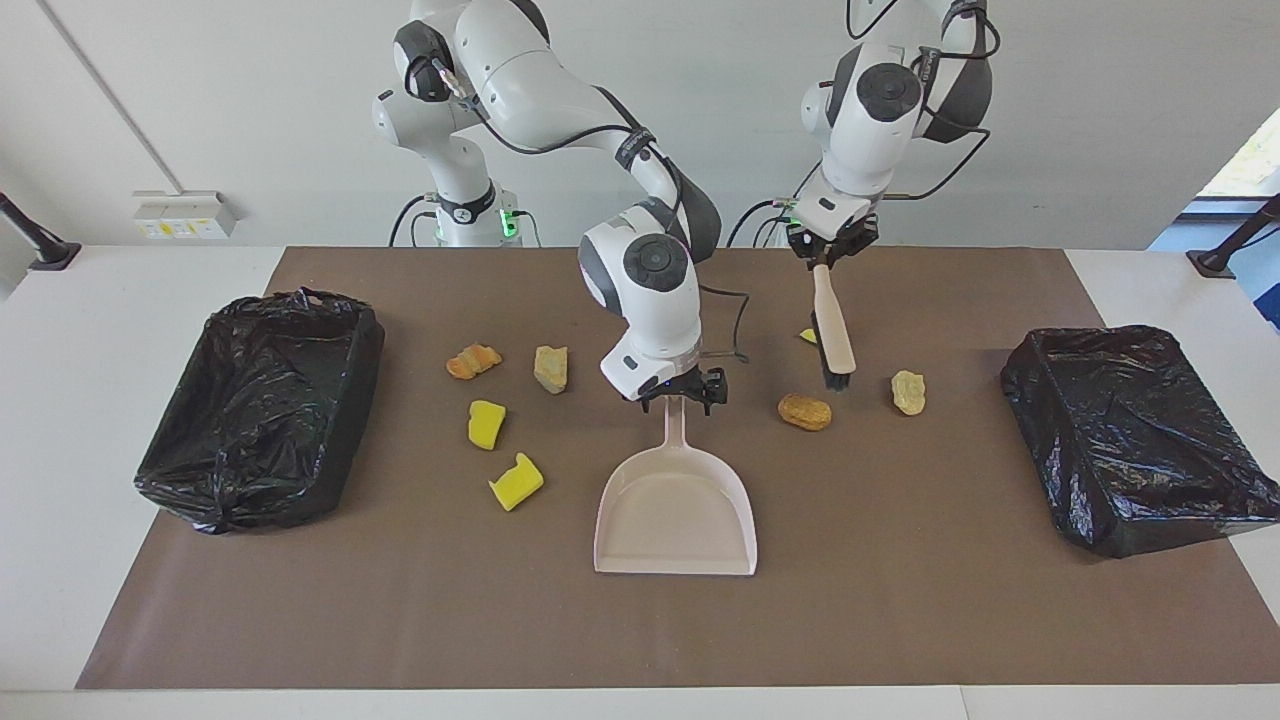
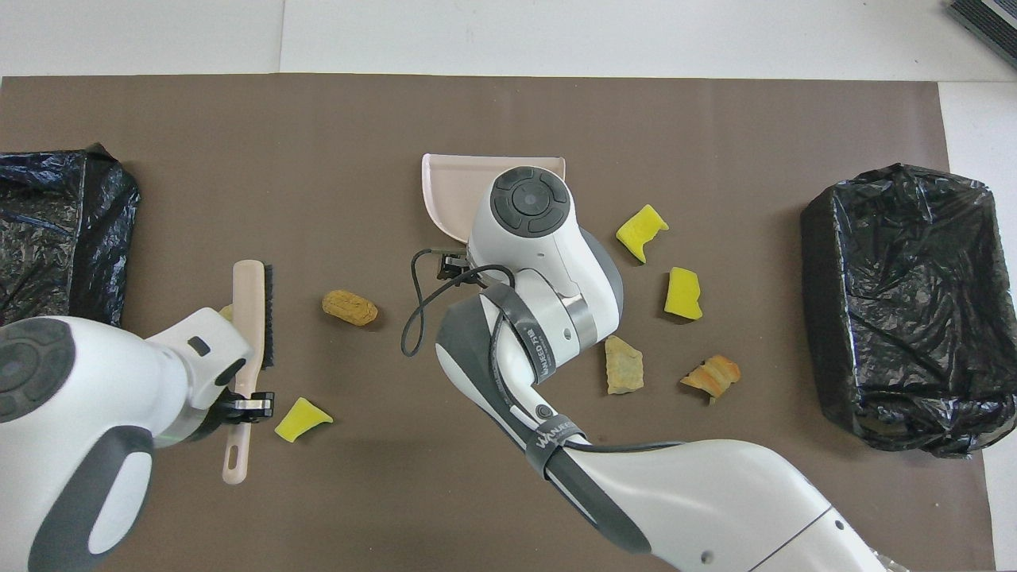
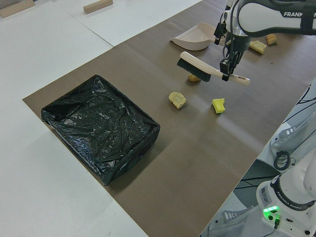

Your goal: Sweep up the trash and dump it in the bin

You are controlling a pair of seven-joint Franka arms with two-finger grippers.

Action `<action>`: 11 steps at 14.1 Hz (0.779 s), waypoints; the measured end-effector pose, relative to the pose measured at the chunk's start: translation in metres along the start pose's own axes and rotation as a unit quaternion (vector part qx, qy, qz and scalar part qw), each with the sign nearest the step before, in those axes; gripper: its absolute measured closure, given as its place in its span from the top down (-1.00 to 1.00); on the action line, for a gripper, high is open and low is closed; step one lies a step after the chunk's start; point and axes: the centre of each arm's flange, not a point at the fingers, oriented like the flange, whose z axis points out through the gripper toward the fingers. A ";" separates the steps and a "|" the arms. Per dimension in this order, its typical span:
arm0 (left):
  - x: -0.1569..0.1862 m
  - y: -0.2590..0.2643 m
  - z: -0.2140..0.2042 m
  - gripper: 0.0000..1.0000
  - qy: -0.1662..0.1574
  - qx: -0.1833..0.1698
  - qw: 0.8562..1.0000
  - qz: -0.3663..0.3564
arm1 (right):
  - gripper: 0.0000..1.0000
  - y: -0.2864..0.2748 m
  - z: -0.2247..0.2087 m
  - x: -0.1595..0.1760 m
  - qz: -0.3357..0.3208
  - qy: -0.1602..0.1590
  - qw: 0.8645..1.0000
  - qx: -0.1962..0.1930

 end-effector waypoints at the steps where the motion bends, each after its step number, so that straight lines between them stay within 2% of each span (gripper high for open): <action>1: 0.008 -0.031 0.003 -0.48 0.007 0.000 1.000 0.003 | 0.59 0.001 0.000 0.001 0.000 0.000 1.000 0.000; 3: 0.021 -0.079 0.013 -0.48 0.014 0.015 1.000 0.003 | 0.09 0.004 -0.001 0.003 0.001 0.001 1.000 -0.001; 5: 0.030 -0.098 0.027 -0.48 0.011 0.022 1.000 -0.003 | -0.34 0.004 -0.001 0.003 0.002 0.001 1.000 0.000; 7: 0.035 -0.101 0.050 -0.48 -0.001 0.025 1.000 -0.005 | -0.36 0.007 -0.001 0.005 -0.003 -0.001 1.000 0.001; 11: 0.029 -0.097 0.088 -0.48 -0.026 0.028 0.998 -0.043 | -0.36 0.032 -0.014 0.016 -0.074 -0.026 0.997 0.002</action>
